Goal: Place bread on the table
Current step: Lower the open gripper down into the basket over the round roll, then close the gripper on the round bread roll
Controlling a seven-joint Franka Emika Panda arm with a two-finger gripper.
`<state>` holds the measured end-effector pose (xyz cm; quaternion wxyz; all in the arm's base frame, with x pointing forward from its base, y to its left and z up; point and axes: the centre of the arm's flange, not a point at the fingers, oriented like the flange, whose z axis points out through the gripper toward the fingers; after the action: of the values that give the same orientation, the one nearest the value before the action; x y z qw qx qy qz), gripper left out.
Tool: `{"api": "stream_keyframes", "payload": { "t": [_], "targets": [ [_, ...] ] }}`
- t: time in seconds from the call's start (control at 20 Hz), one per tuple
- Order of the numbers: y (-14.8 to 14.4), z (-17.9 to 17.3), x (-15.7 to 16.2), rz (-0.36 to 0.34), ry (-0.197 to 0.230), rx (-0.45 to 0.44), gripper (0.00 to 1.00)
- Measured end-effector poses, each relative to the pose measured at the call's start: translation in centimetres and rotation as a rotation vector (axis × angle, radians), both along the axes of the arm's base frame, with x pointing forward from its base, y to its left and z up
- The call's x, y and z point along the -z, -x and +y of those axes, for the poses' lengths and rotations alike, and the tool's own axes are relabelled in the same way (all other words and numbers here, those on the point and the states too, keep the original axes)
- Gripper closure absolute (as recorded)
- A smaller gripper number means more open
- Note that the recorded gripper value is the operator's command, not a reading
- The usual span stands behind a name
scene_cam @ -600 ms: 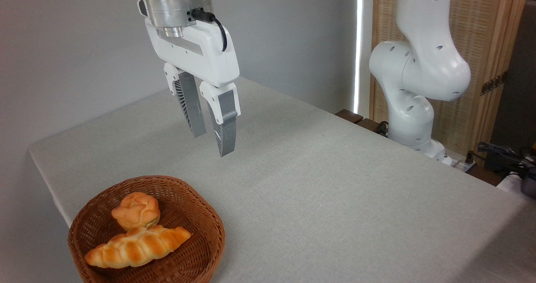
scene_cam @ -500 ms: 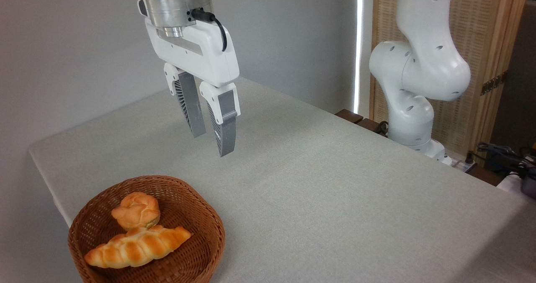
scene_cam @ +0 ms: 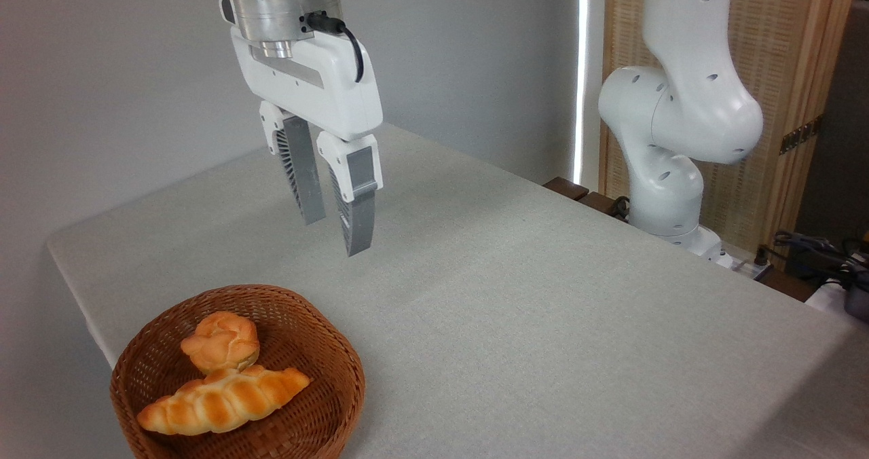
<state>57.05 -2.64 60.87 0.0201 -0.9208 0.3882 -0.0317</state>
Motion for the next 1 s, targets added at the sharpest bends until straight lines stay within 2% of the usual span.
{"api": "stream_keyframes", "payload": {
  "t": [0.2, 0.4, 0.5, 0.85, 1.0],
  "targets": [
    [-1.5, -0.5, 0.5, -0.072, 0.005, 0.009, 0.00],
    [-4.2, -1.0, 2.3, -0.161, 0.011, 0.017, 0.00],
    [-5.0, -1.9, 3.4, -0.169, 0.015, 0.030, 0.00],
    [-7.1, -9.5, 9.0, -0.168, 0.053, 0.150, 0.00],
    [-7.8, -10.7, 10.9, -0.167, 0.063, 0.168, 0.00]
  ]
}}
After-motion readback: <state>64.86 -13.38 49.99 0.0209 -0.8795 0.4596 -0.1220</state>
